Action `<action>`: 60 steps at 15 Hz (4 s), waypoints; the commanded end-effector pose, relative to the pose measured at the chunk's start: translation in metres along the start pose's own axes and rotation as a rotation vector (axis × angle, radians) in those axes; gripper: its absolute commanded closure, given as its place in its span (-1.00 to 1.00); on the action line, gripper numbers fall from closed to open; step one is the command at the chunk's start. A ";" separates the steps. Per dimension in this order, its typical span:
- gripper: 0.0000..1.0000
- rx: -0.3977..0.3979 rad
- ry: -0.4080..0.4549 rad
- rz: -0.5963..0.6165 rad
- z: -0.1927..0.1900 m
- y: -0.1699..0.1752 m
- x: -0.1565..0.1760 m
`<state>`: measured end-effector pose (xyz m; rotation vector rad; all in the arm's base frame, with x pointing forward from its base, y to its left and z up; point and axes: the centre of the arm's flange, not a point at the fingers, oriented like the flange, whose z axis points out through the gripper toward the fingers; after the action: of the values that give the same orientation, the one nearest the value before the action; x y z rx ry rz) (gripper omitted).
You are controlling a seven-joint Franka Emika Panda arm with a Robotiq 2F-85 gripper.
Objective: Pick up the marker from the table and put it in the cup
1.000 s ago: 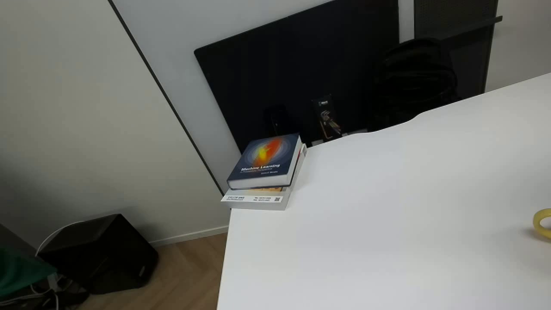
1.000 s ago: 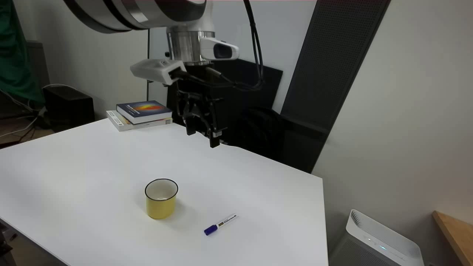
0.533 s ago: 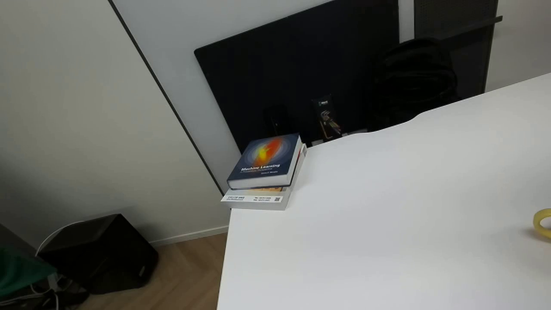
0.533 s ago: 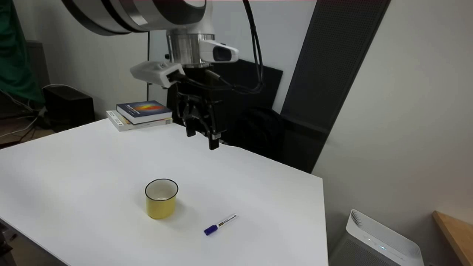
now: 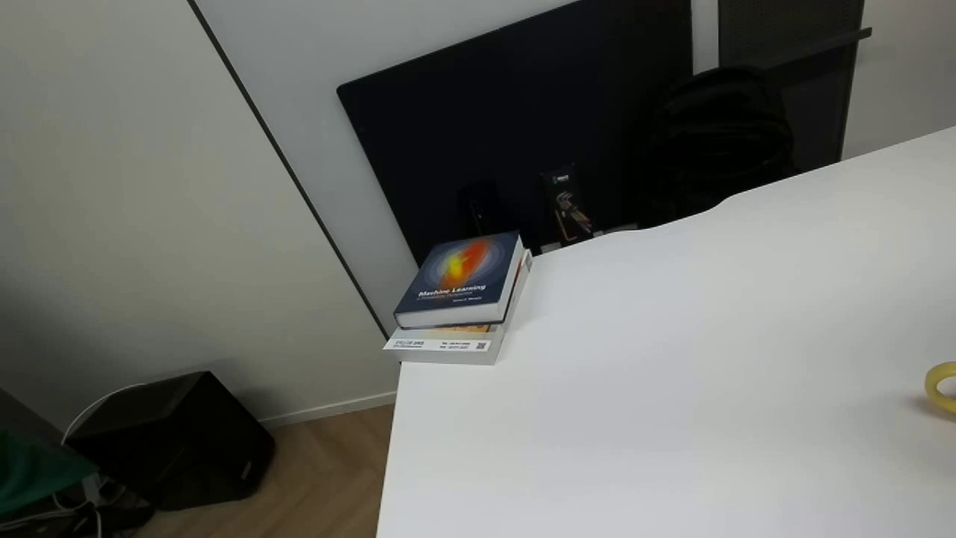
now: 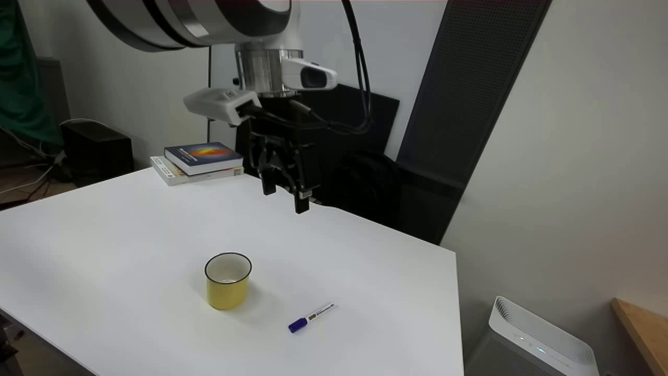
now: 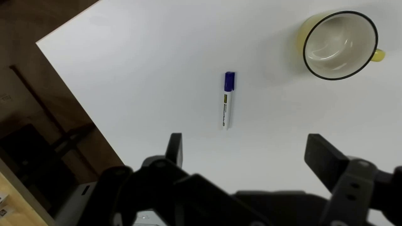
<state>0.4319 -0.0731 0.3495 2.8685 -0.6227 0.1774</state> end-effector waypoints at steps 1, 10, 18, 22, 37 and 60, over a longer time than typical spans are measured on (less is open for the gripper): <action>-1.00 -0.020 -0.007 0.034 0.017 0.005 0.017; -1.00 -0.027 -0.022 0.133 0.091 0.029 0.075; -1.00 -0.054 -0.032 0.152 0.153 -0.006 0.108; -1.00 -0.043 -0.041 0.194 0.181 -0.019 0.101; -1.00 0.068 -0.154 0.326 0.239 -0.005 0.073; -1.00 0.121 -0.189 0.205 0.302 -0.010 0.092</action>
<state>0.5239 -0.1625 0.0823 2.9620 -1.0178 -0.0488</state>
